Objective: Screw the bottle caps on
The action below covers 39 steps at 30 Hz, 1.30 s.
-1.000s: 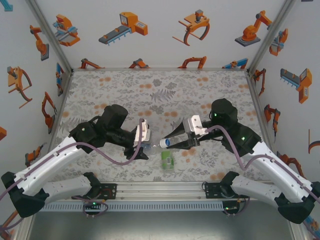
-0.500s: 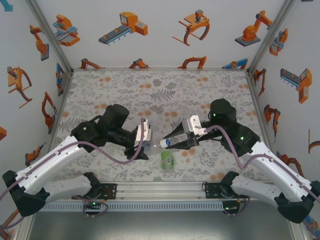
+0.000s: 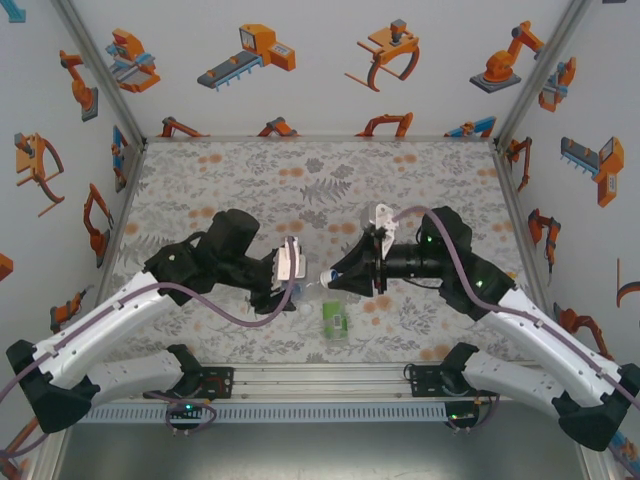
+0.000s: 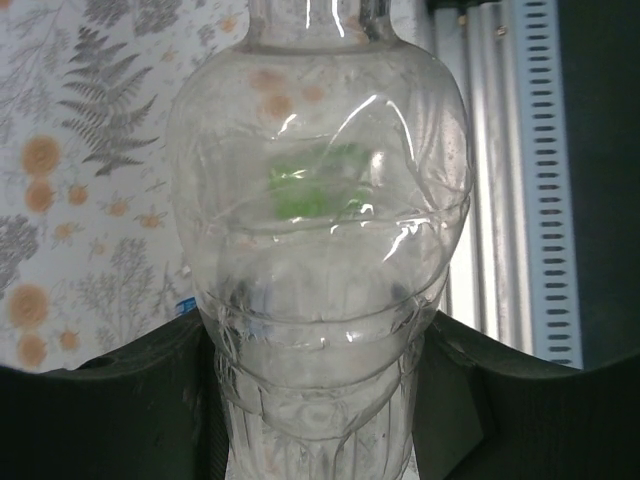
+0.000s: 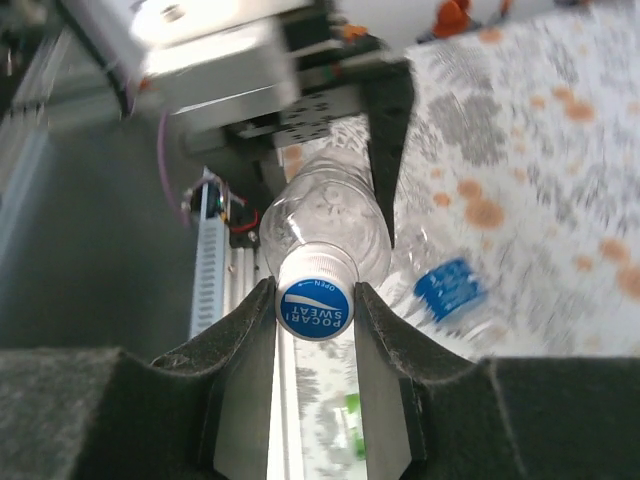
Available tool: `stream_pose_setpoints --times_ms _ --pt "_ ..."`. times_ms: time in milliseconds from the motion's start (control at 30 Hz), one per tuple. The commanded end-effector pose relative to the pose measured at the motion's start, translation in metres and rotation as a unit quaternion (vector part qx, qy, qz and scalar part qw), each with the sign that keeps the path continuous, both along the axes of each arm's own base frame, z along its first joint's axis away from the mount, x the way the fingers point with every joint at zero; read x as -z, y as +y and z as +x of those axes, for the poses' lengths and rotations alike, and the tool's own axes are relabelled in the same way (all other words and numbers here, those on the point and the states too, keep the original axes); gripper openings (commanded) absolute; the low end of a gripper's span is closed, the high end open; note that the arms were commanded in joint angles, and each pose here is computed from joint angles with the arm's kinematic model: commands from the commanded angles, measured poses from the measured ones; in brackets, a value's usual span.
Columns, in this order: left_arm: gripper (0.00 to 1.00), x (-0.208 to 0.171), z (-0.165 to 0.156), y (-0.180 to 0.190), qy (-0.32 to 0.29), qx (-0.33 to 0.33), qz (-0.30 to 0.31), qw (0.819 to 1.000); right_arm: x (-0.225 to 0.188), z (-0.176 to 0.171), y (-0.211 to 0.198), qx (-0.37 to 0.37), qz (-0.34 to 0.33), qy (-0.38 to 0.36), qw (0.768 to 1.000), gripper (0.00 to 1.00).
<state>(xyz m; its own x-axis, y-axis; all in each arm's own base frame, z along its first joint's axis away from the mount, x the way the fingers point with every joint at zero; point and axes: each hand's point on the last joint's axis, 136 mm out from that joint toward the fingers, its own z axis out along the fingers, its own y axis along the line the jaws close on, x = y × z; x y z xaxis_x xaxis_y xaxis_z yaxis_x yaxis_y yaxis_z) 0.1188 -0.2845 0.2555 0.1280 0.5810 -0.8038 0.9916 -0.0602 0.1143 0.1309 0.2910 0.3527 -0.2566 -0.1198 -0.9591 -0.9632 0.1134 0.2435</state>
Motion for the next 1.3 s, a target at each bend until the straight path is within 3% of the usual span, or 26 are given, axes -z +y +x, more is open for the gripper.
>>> stream_pose_setpoints --times_ms 0,133,233,467,500,733,833,933,1167,1267 --pt "0.0 -0.024 0.029 -0.015 -0.075 -0.038 -0.05 0.995 0.033 0.055 -0.013 0.21 0.007 0.256 0.943 0.0" --pt "0.0 -0.024 0.051 -0.018 -0.107 -0.077 -0.046 0.99 0.071 0.068 -0.027 0.314 0.001 0.442 0.84 0.0" --pt "0.0 -0.021 0.062 -0.02 -0.119 -0.097 -0.039 0.987 0.078 0.07 -0.019 0.311 0.017 0.499 0.809 0.0" --pt "0.0 -0.013 0.074 -0.019 -0.127 -0.12 -0.022 0.984 0.075 0.076 -0.016 0.315 0.021 0.486 0.815 0.0" --pt "0.05 -0.012 0.074 -0.019 -0.126 -0.121 -0.02 0.984 0.075 0.076 -0.016 0.316 0.017 0.48 0.818 0.0" --pt "0.52 -0.013 0.077 -0.012 -0.132 -0.142 -0.026 0.981 0.075 0.085 -0.029 0.348 -0.017 0.426 0.835 0.0" --pt "0.81 -0.014 0.082 -0.005 -0.14 -0.163 -0.021 0.976 0.073 0.093 -0.038 0.365 -0.036 0.402 0.839 0.0" --pt "0.98 -0.014 0.086 0.002 -0.143 -0.179 -0.013 0.973 0.075 0.104 -0.049 0.382 -0.063 0.375 0.842 0.0" --pt "0.97 -0.016 0.096 0.025 -0.111 -0.233 -0.01 0.966 0.083 0.151 -0.082 0.439 -0.166 0.282 0.837 0.0" --pt "0.97 -0.014 0.107 0.044 -0.089 -0.285 -0.002 0.954 0.089 0.177 -0.095 0.458 -0.208 0.252 0.827 0.0"
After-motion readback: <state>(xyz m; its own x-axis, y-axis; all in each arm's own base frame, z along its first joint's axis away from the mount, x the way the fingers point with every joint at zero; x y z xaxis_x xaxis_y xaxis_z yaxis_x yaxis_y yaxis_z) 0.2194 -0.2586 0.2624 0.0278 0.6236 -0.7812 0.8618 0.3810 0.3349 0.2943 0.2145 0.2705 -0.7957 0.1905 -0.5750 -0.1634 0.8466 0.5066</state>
